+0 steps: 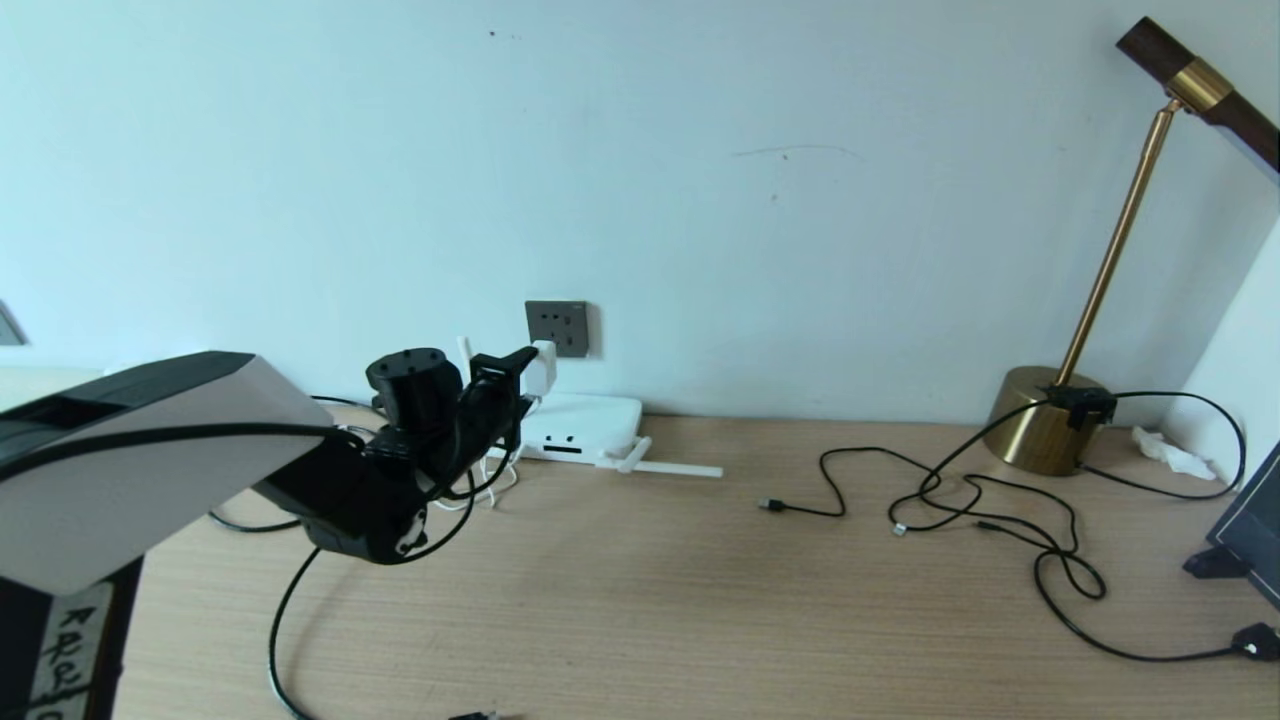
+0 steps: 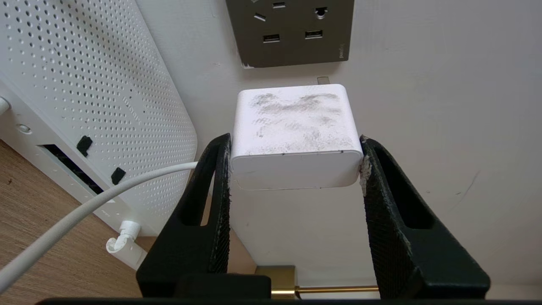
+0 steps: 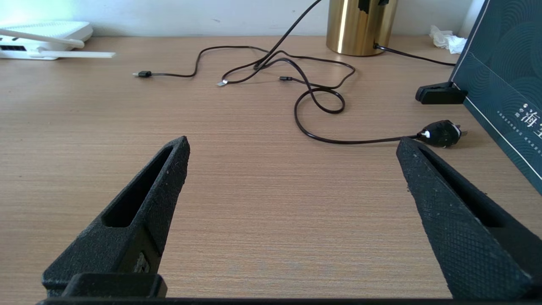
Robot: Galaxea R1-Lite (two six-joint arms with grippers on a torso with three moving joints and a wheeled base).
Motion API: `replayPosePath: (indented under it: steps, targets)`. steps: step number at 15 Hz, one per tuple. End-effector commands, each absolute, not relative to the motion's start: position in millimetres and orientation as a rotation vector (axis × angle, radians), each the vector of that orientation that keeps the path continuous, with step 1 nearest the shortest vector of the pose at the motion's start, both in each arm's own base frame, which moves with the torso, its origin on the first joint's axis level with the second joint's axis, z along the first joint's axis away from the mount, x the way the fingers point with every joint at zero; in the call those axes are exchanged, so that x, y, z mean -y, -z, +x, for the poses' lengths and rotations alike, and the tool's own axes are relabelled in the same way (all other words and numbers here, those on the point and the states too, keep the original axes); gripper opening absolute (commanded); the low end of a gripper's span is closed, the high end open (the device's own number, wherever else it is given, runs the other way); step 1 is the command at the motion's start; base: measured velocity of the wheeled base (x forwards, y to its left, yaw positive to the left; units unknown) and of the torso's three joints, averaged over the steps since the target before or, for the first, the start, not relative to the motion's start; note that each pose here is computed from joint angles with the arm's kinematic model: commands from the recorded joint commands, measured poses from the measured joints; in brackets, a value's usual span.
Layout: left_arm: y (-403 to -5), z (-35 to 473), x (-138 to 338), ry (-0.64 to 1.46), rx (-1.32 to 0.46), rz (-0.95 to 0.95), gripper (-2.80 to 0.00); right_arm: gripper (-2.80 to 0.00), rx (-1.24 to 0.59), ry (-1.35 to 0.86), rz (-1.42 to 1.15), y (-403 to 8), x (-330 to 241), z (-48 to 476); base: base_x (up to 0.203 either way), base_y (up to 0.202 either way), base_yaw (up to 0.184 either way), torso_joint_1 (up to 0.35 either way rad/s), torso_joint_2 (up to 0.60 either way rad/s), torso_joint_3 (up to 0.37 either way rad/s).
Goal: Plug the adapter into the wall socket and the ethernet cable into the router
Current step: Hand it to the other hand
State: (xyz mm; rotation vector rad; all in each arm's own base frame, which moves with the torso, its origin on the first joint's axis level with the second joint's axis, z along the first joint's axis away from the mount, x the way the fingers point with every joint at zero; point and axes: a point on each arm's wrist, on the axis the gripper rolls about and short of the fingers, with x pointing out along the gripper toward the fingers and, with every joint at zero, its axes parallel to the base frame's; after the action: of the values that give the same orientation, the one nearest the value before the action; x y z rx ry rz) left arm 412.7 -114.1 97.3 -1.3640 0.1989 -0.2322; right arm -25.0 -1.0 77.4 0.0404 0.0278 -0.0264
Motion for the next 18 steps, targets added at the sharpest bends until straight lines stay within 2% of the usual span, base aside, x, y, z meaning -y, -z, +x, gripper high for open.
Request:
replayPosePath:
  steps: [1, 7, 18]
  targets:
    - [-105, 412, 110, 0.242, -0.177, -1.375, -2.8, 0.0, -0.028, 0.027, 0.041, -77, 1, -25, 0.0, 0.0, 0.0, 0.0, 0.0, 0.0]
    - [-111, 425, 112, 0.263, -0.148, -1.394, -2.8, 0.0, -0.029, 0.027, 0.039, -77, 1, -25, 0.0, 0.0, 0.0, 0.0, 0.0, 0.0]
    - [-98, 448, 117, 0.224, -0.166, -1.405, -2.8, 0.0, -0.028, 0.027, 0.04, -78, 1, -25, 0.0, 0.0, 0.0, 0.0, 0.0, 0.0]
